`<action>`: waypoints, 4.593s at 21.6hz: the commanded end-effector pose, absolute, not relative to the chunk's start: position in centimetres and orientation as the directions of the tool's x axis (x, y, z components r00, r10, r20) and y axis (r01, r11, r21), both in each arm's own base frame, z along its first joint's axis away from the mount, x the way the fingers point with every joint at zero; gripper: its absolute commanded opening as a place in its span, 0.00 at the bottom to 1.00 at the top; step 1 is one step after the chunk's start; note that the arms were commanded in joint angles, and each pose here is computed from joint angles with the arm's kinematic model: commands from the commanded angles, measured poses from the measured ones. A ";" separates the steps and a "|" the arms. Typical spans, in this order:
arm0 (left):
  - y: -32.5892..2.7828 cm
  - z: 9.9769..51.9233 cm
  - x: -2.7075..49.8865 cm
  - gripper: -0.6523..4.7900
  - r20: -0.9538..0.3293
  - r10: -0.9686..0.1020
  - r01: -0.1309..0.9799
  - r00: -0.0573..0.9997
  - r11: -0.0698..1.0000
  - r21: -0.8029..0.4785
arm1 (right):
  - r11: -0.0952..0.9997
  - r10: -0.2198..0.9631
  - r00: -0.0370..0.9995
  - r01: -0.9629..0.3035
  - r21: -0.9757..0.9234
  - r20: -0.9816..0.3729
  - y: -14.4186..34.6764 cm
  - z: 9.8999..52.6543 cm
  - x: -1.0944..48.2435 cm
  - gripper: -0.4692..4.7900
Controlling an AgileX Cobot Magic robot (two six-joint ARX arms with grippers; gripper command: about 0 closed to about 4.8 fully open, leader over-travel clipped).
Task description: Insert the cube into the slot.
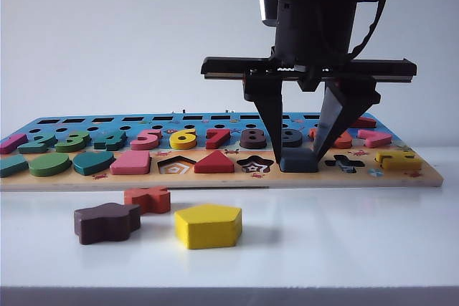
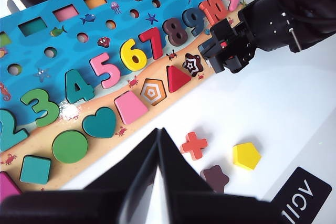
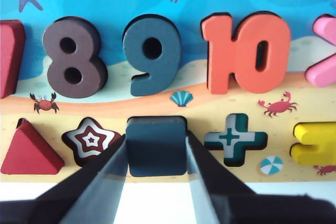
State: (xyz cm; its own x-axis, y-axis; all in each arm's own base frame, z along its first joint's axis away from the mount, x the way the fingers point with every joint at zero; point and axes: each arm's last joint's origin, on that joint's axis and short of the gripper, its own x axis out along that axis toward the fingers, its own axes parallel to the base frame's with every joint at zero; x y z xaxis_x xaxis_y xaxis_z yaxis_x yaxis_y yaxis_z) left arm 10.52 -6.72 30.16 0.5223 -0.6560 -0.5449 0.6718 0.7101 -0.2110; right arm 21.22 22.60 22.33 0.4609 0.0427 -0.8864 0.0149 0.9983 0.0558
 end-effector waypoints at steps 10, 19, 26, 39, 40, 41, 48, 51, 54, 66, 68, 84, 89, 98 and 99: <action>-6.7 30.5 10.5 0.15 -0.528 -0.665 0.678 0.528 0.705 -0.209 | 0.999 0.035 0.468 0.019 0.049 -0.883 22.5 22.4 21.2 0.57; -6.7 30.5 10.5 0.15 -0.528 -0.665 0.678 0.528 0.705 -0.209 | 0.993 0.102 0.490 0.004 0.120 -0.866 21.9 24.4 20.6 0.59; -6.7 30.5 10.5 0.15 -0.528 -0.665 0.678 0.528 0.705 -0.209 | 0.966 0.257 0.556 -0.133 0.221 -0.791 19.5 29.6 18.1 0.52; -6.7 30.5 10.5 0.15 -0.528 -0.665 0.678 0.529 0.705 -0.208 | 0.867 0.414 0.709 -0.498 0.009 -0.570 15.9 35.5 14.9 0.08; -6.7 30.5 10.5 0.15 -0.528 -0.665 0.678 0.529 0.705 -0.208 | 0.856 0.419 0.714 -0.517 -0.018 -0.561 16.0 35.5 15.0 0.08; -6.7 30.5 10.5 0.15 -0.528 -0.665 0.678 0.529 0.705 -0.208 | 0.843 0.425 0.720 -0.535 -0.048 -0.549 16.0 35.7 15.0 0.08; -6.7 30.5 10.5 0.15 -0.528 -0.665 0.678 0.529 0.705 -0.208 | 0.752 0.510 0.716 -0.640 -0.157 -0.477 16.3 36.5 15.3 0.08; -6.7 30.5 10.5 0.15 -0.528 -0.665 0.678 0.529 0.705 -0.208 | 0.712 0.577 0.675 -0.692 -0.122 -0.461 15.6 36.8 15.6 0.08; -6.7 30.5 10.5 0.15 -0.528 -0.665 0.678 0.528 0.705 -0.209 | 0.691 0.642 0.646 -0.720 -0.053 -0.413 14.0 37.0 16.4 0.08; -6.7 30.5 10.5 0.15 -0.527 -0.665 0.678 0.529 0.705 -0.208 | 0.902 0.418 0.876 -0.431 -0.001 -0.239 4.2 28.4 14.3 0.08; -6.7 30.5 10.5 0.15 -0.526 -0.663 0.677 0.533 0.707 -0.205 | 0.927 0.369 0.904 -0.376 0.008 -0.216 3.6 27.5 13.8 0.09; -3.0 33.0 7.0 0.15 -0.258 -0.551 0.543 0.793 0.833 -0.109 | 0.992 0.122 0.993 -0.122 0.030 -0.005 0.2 23.2 8.9 0.08; -2.1 31.9 6.0 0.15 -0.219 -0.459 0.451 0.861 0.888 -0.087 | 0.993 0.110 0.994 -0.109 0.050 -0.001 0.1 21.7 8.6 0.08; -1.2 29.0 6.3 0.15 -0.152 -0.250 0.248 0.956 0.968 -0.033 | 0.993 0.074 0.997 -0.074 0.089 -0.004 -0.1 19.5 8.8 0.08; -1.1 28.6 6.5 0.15 -0.145 -0.223 0.221 0.964 0.975 -0.029 | 0.993 0.074 0.997 -0.074 0.089 0.001 -0.1 19.3 8.9 0.08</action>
